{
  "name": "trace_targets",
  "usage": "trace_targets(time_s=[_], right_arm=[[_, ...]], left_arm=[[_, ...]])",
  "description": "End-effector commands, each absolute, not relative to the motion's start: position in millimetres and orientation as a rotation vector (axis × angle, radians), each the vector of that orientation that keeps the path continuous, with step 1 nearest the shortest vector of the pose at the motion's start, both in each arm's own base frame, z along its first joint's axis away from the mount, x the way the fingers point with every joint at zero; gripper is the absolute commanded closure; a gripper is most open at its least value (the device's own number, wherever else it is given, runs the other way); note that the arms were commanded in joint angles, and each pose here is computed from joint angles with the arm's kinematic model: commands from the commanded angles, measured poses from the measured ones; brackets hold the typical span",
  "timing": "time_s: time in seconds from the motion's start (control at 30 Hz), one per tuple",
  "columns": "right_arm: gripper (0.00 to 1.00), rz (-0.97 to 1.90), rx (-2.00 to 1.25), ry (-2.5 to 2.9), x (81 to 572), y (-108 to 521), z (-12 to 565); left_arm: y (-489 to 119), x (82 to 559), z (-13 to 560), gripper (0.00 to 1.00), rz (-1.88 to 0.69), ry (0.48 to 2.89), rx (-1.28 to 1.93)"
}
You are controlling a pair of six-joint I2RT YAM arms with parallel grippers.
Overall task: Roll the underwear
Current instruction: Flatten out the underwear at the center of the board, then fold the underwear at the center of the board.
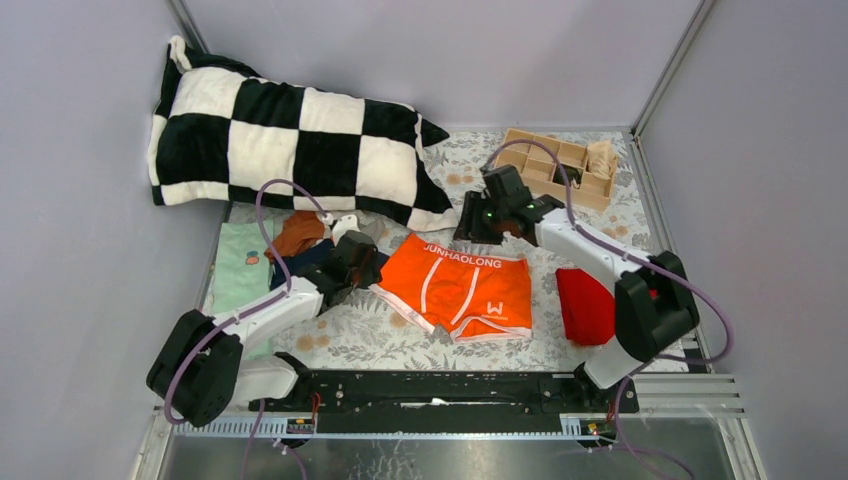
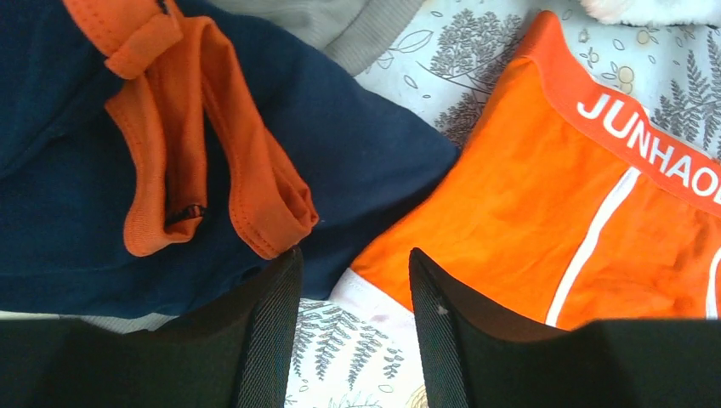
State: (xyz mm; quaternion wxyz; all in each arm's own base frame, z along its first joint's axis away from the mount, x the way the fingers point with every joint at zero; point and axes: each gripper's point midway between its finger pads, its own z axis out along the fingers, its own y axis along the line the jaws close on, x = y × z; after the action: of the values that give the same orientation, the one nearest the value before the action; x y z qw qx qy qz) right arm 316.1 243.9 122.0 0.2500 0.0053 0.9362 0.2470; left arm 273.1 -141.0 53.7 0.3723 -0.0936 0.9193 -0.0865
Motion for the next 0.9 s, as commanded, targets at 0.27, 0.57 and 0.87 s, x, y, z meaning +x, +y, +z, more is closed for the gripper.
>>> trace_targets(time_s=[0.27, 0.57, 0.87], right_arm=[[0.50, 0.771, 0.075, 2.587, 352.9, 360.8, 101.3], [0.48, 0.619, 0.124, 2.659, 384.0, 383.5, 67.7], [0.50, 0.497, 0.128, 2.718, 392.9, 384.8, 37.7]], left_arm=[[-140.5, 288.0, 53.8, 0.47, -0.319, 2.325, -0.283], [-149.5, 283.1, 41.2, 0.51, -0.361, 2.382, -0.278], [-152.3, 273.6, 37.9, 0.51, -0.407, 2.396, -0.280]])
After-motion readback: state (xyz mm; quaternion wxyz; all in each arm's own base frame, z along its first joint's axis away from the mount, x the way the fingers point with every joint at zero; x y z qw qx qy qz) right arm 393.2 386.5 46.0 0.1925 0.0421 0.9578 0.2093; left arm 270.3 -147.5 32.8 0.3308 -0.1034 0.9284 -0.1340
